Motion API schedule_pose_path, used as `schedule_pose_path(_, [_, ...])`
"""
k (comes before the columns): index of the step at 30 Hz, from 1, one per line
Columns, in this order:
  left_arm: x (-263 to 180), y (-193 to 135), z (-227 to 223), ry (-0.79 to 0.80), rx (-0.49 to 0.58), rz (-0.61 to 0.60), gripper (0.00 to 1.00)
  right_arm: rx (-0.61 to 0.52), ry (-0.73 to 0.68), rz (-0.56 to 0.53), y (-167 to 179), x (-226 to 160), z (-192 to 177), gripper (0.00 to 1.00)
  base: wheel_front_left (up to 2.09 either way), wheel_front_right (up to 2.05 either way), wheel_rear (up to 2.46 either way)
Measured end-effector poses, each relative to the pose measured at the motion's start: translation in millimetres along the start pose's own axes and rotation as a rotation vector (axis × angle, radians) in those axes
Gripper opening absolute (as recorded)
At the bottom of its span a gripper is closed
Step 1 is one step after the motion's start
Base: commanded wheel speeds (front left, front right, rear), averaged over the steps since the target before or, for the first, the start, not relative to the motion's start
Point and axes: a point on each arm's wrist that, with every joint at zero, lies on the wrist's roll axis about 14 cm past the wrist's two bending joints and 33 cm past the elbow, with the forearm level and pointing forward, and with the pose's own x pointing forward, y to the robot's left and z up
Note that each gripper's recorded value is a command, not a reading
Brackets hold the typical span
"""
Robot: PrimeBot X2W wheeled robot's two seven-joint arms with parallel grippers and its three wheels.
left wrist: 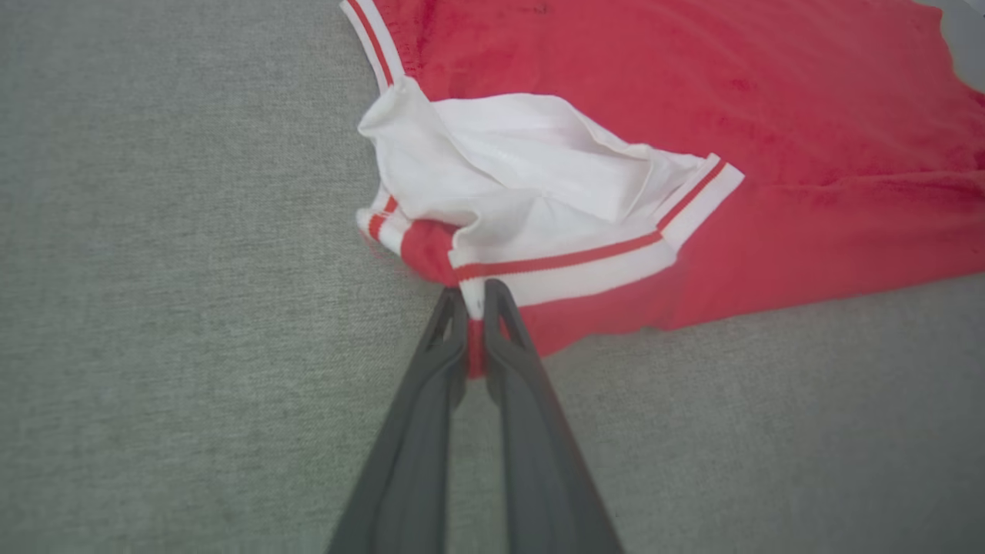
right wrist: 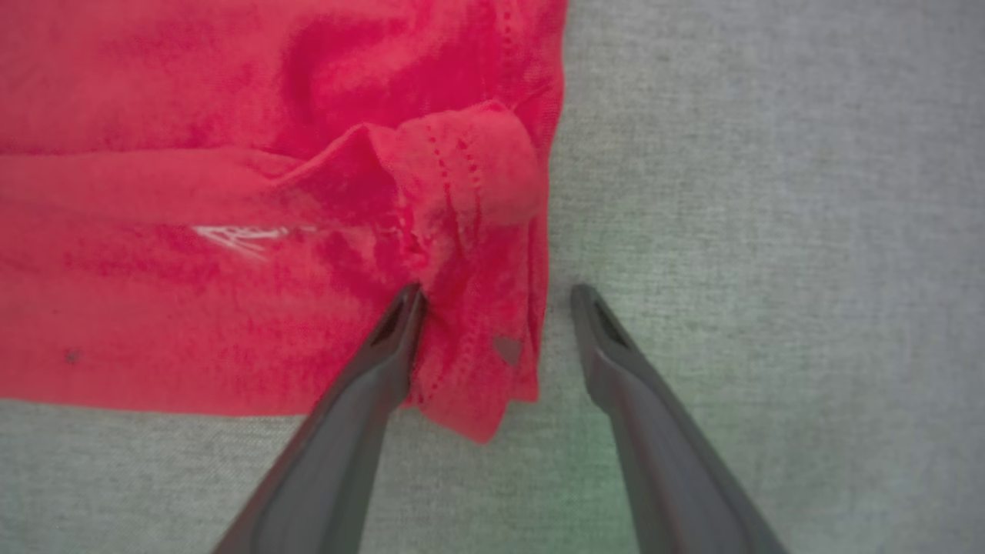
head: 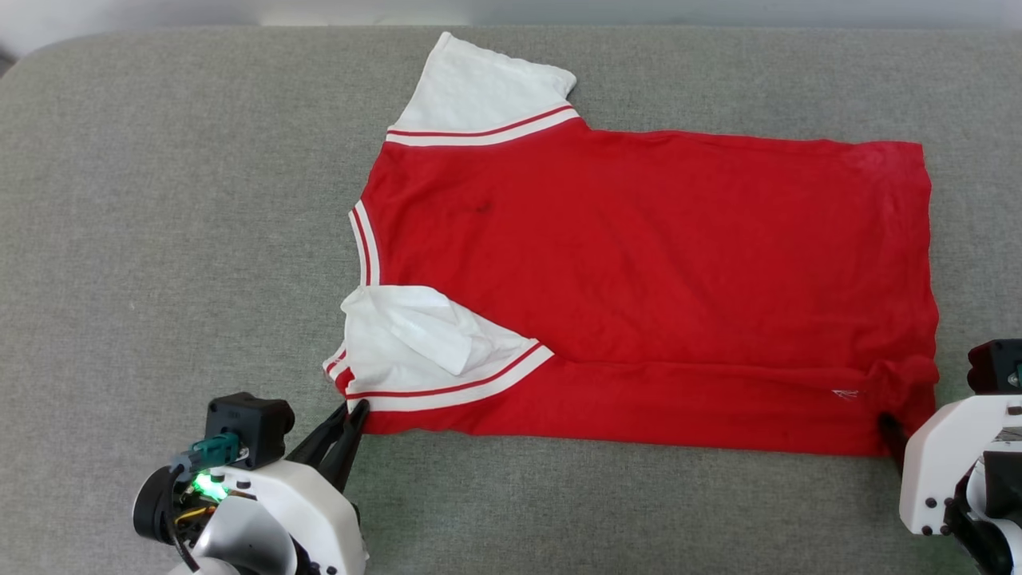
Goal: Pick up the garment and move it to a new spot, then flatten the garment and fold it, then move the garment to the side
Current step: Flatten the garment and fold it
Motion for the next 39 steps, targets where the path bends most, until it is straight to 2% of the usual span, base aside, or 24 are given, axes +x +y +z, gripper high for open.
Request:
schedule_pose_path(1, [0,1,-2,0.008,0.001,0.003,0.00,0.002,0.007,0.003,1,1,-1,0.37,0.00,0.00,0.00])
schedule_pose_path(2, [0,2,-4,0.014,0.005,0.006,0.00,0.003,0.013,0.006,1,1,-2,0.02,0.00,0.00,0.00])
schedule_pose_path(10, [-9,8,-17,0.063,0.025,0.024,0.00,0.031,-0.054,0.020,3,-14,8,0.00,0.00,0.00,0.00])
schedule_pose_path(17, [-30,6,-26,0.087,0.028,0.023,0.00,0.062,-0.150,0.009,-8,-44,18,0.00,0.00,0.00,0.00])
schedule_pose_path(23, [-54,4,-29,0.094,0.054,0.020,0.00,0.074,-0.169,-0.008,-18,-73,8,0.00,0.00,0.00,0.00])
schedule_pose_path(30, [-76,-7,-53,0.174,0.052,-0.006,0.00,0.102,-0.120,-0.009,-20,-89,-18,0.00,0.00,0.00,0.00])
schedule_pose_path(39, [-76,-10,-87,0.266,0.043,-0.003,0.00,0.132,-0.004,-0.009,-19,-81,-56,0.00,0.00,0.00,0.00])
